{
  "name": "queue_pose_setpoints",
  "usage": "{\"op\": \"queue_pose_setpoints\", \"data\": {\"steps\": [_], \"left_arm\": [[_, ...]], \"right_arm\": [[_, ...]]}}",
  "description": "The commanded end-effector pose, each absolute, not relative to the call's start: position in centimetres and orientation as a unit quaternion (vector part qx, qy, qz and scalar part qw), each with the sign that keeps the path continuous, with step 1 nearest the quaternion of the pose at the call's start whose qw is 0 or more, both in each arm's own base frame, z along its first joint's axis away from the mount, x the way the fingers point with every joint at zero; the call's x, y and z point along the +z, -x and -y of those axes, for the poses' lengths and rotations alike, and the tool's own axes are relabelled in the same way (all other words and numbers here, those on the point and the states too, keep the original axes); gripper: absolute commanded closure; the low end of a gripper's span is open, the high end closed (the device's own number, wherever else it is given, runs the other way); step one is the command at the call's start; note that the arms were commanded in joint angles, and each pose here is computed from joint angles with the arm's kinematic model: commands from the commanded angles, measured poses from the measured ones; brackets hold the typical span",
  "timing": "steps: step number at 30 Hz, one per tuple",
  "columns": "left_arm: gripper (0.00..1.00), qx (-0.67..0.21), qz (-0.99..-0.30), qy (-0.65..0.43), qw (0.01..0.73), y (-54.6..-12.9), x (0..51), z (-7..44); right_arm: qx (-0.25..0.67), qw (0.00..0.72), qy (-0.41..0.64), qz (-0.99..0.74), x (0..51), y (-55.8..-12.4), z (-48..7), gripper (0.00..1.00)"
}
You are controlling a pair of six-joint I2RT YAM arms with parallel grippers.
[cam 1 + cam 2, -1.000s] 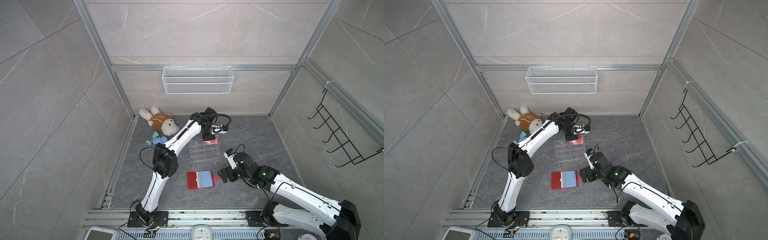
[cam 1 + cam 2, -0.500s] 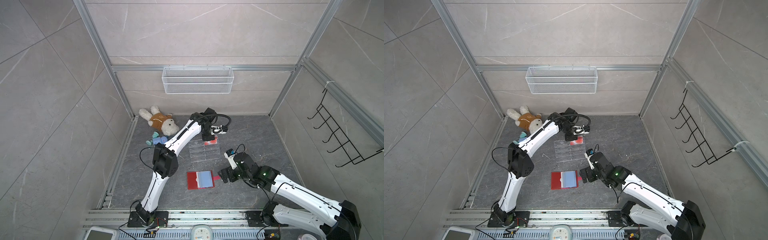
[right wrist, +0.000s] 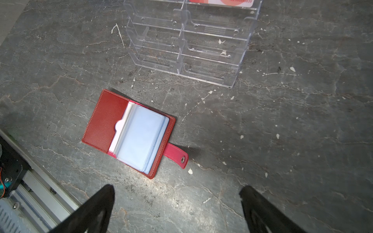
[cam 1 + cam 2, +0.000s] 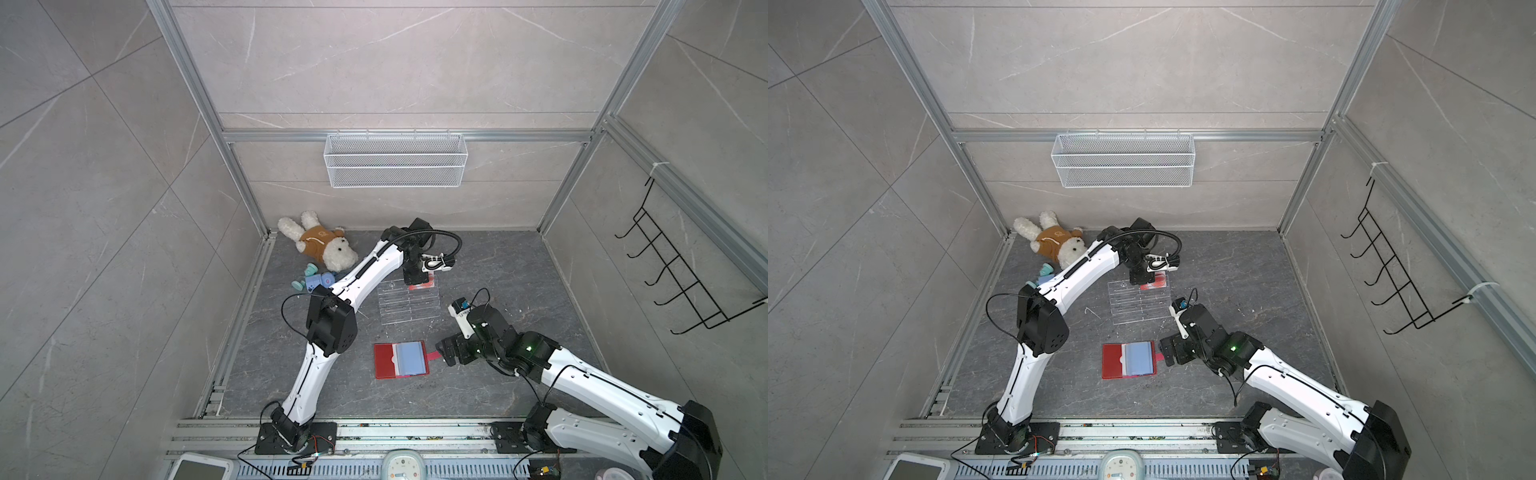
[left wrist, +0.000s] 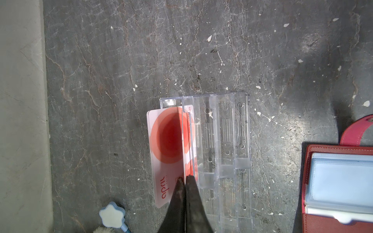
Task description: Take the credit cards out of the card holder
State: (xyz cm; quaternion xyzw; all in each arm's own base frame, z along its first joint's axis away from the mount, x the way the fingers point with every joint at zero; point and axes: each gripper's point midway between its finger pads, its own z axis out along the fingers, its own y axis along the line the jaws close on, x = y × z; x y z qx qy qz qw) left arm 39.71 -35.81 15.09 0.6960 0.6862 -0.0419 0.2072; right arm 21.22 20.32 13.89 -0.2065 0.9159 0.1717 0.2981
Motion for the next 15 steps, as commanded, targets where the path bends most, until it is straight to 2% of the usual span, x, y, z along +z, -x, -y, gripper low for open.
{"op": "queue_pose_setpoints", "data": {"steps": [1,15], "left_arm": [[1.0,-0.047,-0.684,-0.702,0.195,-39.6,14.3,35.5],[1.0,-0.046,-0.687,-0.695,0.207,-39.7,15.1,35.9]], "right_arm": [[0.167,0.302,0.201,-0.917,14.4,-21.4,-20.0,0.0],[0.163,0.302,0.202,-0.917,14.3,-21.4,-19.9,0.0]]}}
